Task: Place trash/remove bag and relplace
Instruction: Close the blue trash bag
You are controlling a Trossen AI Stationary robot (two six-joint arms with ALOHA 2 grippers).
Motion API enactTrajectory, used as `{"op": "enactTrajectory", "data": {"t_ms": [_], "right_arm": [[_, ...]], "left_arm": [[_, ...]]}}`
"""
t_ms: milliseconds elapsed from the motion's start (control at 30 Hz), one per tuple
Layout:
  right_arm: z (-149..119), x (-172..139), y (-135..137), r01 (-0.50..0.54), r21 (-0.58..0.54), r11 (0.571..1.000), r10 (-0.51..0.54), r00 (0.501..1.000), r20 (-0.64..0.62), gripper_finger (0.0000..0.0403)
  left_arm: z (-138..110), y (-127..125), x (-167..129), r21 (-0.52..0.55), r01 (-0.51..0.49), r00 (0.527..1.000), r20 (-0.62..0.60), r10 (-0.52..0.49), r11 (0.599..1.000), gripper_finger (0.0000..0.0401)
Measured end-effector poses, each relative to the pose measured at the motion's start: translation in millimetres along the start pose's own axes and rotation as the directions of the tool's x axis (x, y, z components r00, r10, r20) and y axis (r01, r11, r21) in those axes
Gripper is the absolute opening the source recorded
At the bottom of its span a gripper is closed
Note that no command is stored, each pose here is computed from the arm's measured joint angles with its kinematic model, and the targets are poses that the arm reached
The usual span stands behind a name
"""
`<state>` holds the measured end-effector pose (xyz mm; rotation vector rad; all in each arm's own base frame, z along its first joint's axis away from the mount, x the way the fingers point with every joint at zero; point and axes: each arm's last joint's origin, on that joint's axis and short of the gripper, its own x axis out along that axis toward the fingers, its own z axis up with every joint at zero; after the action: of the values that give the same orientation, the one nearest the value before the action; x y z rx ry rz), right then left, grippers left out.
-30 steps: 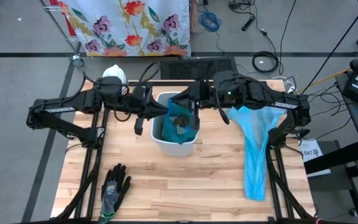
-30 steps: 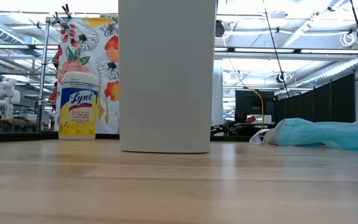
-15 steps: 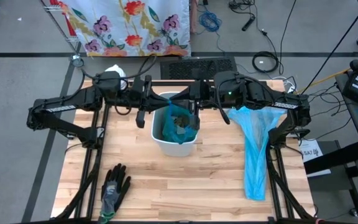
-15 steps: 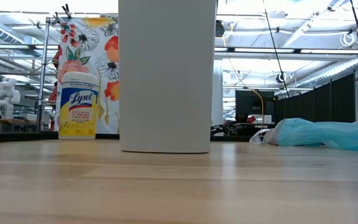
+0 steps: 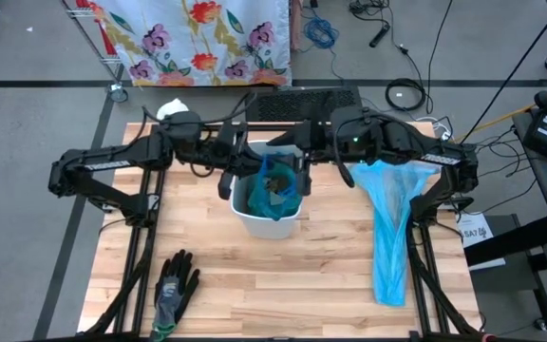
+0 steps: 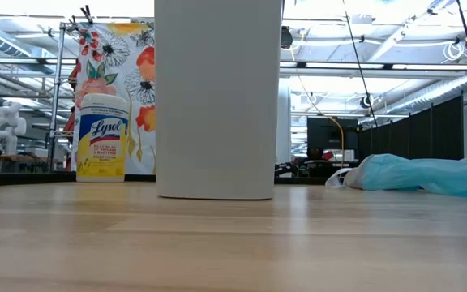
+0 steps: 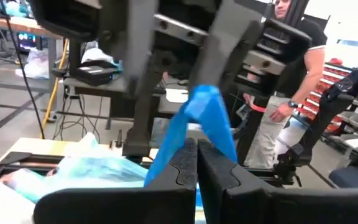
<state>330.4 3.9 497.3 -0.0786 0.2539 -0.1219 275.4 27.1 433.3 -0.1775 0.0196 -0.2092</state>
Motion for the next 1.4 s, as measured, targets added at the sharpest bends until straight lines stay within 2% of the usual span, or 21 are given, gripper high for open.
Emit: {"op": "enactTrajectory", "data": {"t_ms": [233,367,600,733,833,1033,1167,1400], "right_arm": [[-6.6,-3.1,-0.3,0.0,0.022,1.0,0.002,0.997,-0.074,0.0116],[-11.6,-6.0,-0.4,0.0,0.034,0.999,0.004,0.991,-0.131,0.0116],[-11.8,-30.3,-3.6,0.005,0.101,0.995,0.013,0.984,-0.177,0.0116],[-11.6,-45.6,0.8,-0.077,0.16,0.984,0.108,0.975,-0.196,0.0116],[-17.2,-48.1,7.1,-0.115,0.203,0.972,0.165,0.953,-0.255,0.0116],[-33.6,-33.5,18.9,-0.11,0.201,0.973,0.183,0.901,-0.394,0.0116],[-43.2,-17.7,21.4,-0.064,0.166,0.984,0.134,0.879,-0.457,0.0116],[-53.2,3.9,26.0,-0.063,0.139,0.988,0.125,0.858,-0.498,0.0116]], "left_arm": [[7.1,-2.7,-0.3,0.03,0.06,0.996,0.063,-0.062,0.998,0.0004],[9.4,-1.5,-1.3,0.037,0.057,0.995,0.083,-0.06,0.998,0.0004],[10.8,4.5,-3.4,0.028,0.035,0.995,0.09,-0.038,0.999,0.0004],[9.2,8.1,-4.3,0.005,0.021,0.997,0.071,-0.021,1.0,0.0004],[8.3,8.3,-4.3,0.0,0.019,0.998,0.062,-0.018,1.0,0.0004],[7.7,8.5,-4.2,-0.001,0.017,0.998,0.056,-0.017,1.0,0.0004],[7.7,8.5,-4.2,-0.001,0.017,0.998,0.056,-0.017,1.0,0.0004],[3.9,9.2,-4.1,-0.018,0.009,1.0,0.019,-0.009,1.0,0.0004]]}}
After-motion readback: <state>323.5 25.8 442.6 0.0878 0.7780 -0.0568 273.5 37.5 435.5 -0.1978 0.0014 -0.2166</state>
